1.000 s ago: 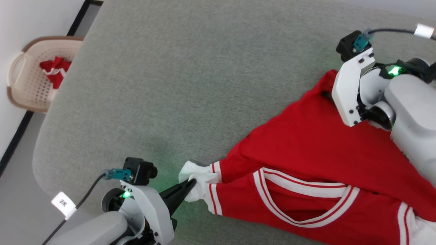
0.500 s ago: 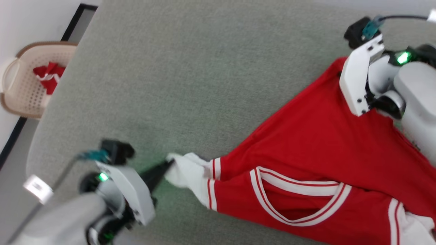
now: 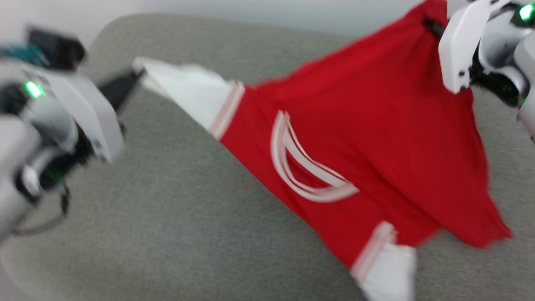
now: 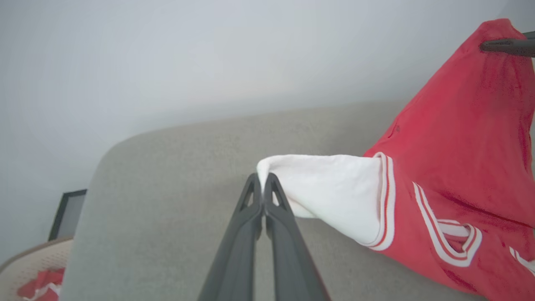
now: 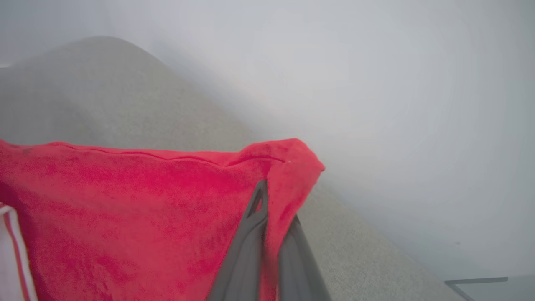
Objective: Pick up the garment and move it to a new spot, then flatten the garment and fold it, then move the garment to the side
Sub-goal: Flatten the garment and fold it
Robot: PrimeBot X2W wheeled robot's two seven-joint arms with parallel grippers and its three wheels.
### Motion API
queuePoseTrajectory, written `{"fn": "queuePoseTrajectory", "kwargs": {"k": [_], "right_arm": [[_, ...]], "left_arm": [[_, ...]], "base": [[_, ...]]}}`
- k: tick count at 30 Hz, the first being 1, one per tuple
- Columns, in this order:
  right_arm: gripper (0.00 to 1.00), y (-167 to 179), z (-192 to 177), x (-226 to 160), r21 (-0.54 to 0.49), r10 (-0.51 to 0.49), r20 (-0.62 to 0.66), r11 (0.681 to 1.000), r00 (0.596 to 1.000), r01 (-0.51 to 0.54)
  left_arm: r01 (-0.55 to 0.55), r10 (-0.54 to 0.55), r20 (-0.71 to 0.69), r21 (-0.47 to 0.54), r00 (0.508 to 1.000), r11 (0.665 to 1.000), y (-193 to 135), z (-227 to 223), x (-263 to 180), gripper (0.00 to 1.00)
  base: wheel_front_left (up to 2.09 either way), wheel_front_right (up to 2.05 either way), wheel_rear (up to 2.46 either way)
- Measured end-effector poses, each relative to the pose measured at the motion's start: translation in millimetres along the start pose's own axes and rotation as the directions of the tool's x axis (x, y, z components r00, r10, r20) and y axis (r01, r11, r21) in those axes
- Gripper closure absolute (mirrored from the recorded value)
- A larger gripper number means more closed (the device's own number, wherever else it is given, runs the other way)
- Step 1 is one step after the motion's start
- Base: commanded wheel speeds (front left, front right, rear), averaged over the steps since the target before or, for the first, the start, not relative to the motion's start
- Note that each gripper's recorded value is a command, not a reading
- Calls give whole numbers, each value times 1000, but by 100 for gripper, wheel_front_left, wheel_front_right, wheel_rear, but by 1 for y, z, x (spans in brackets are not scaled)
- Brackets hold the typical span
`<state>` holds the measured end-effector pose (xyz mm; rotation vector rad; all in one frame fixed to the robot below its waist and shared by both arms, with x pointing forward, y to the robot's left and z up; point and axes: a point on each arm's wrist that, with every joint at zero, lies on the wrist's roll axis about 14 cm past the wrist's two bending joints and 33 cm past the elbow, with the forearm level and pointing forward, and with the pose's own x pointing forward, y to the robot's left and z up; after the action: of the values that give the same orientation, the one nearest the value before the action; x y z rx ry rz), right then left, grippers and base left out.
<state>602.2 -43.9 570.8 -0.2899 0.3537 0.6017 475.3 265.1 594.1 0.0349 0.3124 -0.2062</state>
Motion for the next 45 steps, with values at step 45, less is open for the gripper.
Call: {"fn": "queuePoseTrajectory", "kwargs": {"k": [45], "right_arm": [[100,-124,130,-92,73,-337,474,936,814,345]], "left_arm": [[-115,-111,613,317,782,941,-48,287,82,100]], "base": [[0,0,0]]}}
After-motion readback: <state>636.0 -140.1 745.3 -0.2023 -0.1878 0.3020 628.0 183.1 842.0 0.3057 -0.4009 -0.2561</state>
